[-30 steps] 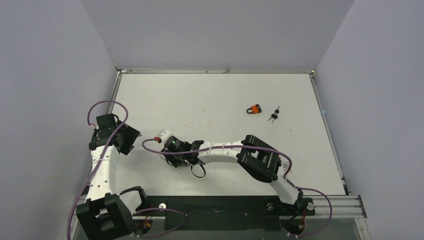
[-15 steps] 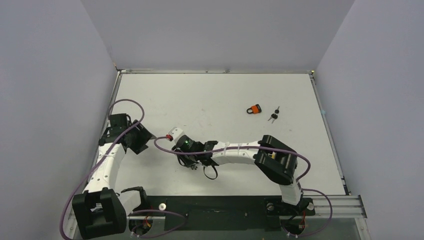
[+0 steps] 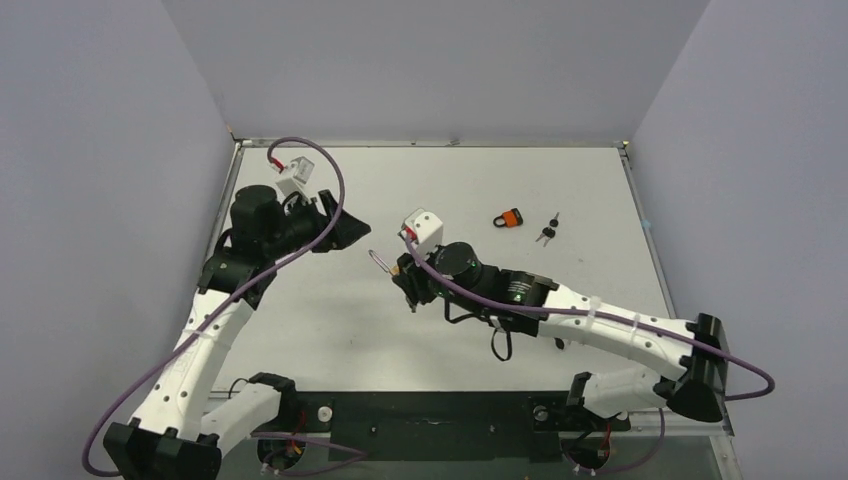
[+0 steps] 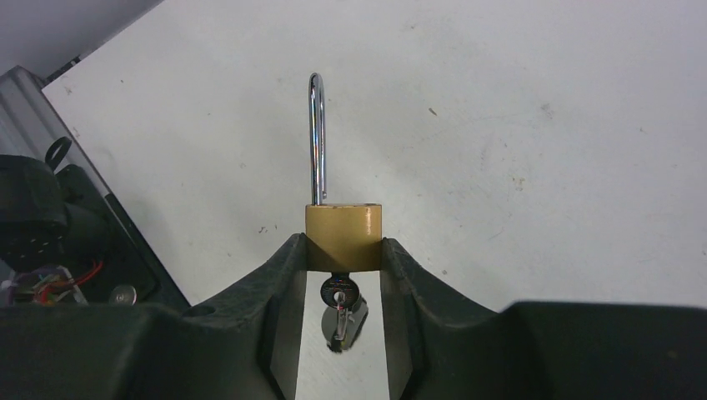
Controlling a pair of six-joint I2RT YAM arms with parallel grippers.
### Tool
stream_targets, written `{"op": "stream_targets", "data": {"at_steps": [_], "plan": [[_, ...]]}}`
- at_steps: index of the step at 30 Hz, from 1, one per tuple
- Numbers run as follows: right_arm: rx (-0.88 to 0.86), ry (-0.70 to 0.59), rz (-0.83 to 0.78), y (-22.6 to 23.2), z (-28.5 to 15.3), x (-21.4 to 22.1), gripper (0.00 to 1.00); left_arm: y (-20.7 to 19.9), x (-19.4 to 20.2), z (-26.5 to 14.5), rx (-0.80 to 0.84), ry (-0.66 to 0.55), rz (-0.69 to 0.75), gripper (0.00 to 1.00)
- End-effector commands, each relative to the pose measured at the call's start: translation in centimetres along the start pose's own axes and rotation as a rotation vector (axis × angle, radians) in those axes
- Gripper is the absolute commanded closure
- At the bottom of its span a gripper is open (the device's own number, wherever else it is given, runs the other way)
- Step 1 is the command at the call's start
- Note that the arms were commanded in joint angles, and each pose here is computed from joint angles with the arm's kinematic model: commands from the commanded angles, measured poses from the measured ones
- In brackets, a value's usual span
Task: Lock with the key
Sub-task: Pick up the lock from the center of the board.
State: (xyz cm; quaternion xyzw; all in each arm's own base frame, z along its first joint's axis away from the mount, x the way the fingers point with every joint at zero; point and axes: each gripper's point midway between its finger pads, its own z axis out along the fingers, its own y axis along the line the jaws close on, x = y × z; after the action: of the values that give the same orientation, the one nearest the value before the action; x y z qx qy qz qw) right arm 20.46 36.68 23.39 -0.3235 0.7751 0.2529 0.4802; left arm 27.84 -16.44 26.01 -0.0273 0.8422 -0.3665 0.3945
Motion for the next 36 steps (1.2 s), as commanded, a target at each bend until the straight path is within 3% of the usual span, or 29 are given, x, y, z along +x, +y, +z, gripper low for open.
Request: {"op": "stream_targets", "data": {"at_steps": [1, 10, 17, 25, 36], "plan": [[-0.034, -0.032, 0.023, -0.5, -4.5, -1.3, 1.0, -9.7, -4.2, -4.8, 0.347, -0.155, 0.268, 0.45], [-0.247, -0.153, 0.088, 1.5, -13.2, -5.1, 0.98, -18.1, -1.4, -9.4, 0.792, 0.022, 0.428, 0.46], [-0.369, -0.222, 0.108, 3.0, -17.4, -7.5, 0.98, -22.1, 0.1, -12.3, 0.992, 0.077, 0.488, 0.46], [-0.394, -0.272, 0.109, 3.1, -19.4, -9.4, 0.98, -23.5, 1.5, -13.9, 1.103, 0.119, 0.525, 0.46], [-0.395, -0.281, 0.096, 3.2, -19.9, -10.6, 0.99, -23.3, 2.6, -13.7, 1.098, 0.168, 0.527, 0.55]]}}
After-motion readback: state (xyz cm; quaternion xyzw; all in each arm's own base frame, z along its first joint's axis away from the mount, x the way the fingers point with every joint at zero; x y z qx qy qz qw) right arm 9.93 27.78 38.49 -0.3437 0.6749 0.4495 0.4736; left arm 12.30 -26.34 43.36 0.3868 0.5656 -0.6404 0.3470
